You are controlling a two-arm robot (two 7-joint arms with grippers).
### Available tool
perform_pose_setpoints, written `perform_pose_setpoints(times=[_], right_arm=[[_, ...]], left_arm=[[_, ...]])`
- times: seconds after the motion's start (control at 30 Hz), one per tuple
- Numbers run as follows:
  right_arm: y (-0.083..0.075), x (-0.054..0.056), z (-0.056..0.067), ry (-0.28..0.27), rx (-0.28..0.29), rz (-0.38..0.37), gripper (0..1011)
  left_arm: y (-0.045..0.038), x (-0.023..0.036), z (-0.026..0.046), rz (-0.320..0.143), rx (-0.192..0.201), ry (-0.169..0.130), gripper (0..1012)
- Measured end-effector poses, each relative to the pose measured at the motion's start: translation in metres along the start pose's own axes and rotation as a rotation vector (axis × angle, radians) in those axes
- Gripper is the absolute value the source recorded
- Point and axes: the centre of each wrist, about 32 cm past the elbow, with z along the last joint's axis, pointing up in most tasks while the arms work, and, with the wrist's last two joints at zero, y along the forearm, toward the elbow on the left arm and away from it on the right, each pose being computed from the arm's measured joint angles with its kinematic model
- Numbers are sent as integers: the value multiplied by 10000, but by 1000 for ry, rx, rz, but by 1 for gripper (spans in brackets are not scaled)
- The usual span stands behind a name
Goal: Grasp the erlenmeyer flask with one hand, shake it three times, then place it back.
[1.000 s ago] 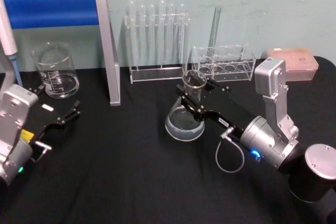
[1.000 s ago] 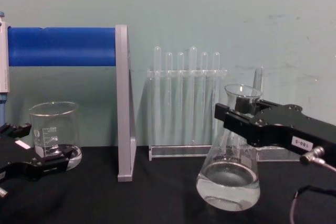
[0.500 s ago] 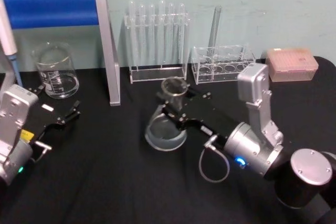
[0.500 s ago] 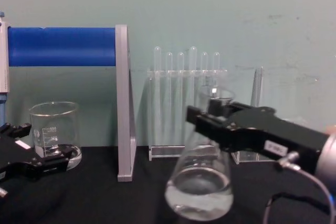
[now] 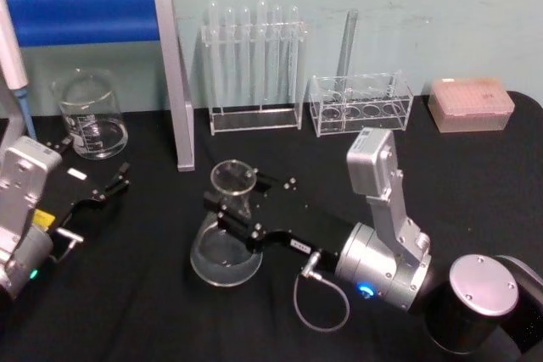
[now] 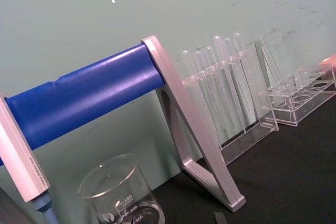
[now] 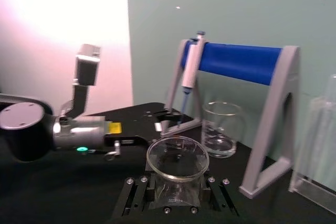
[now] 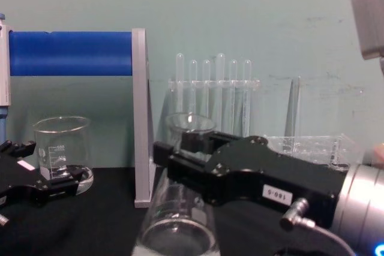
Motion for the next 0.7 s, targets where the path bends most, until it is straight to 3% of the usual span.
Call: perform_pose_setpoints(times=[0.37, 0.7], right_arm=[[22, -59, 5, -4, -5, 86, 450], [-1, 71, 28, -5, 7, 6, 449]], left_arm=[[0, 0, 0, 0, 0, 0, 1001], [0, 0, 0, 0, 0, 0, 1001]])
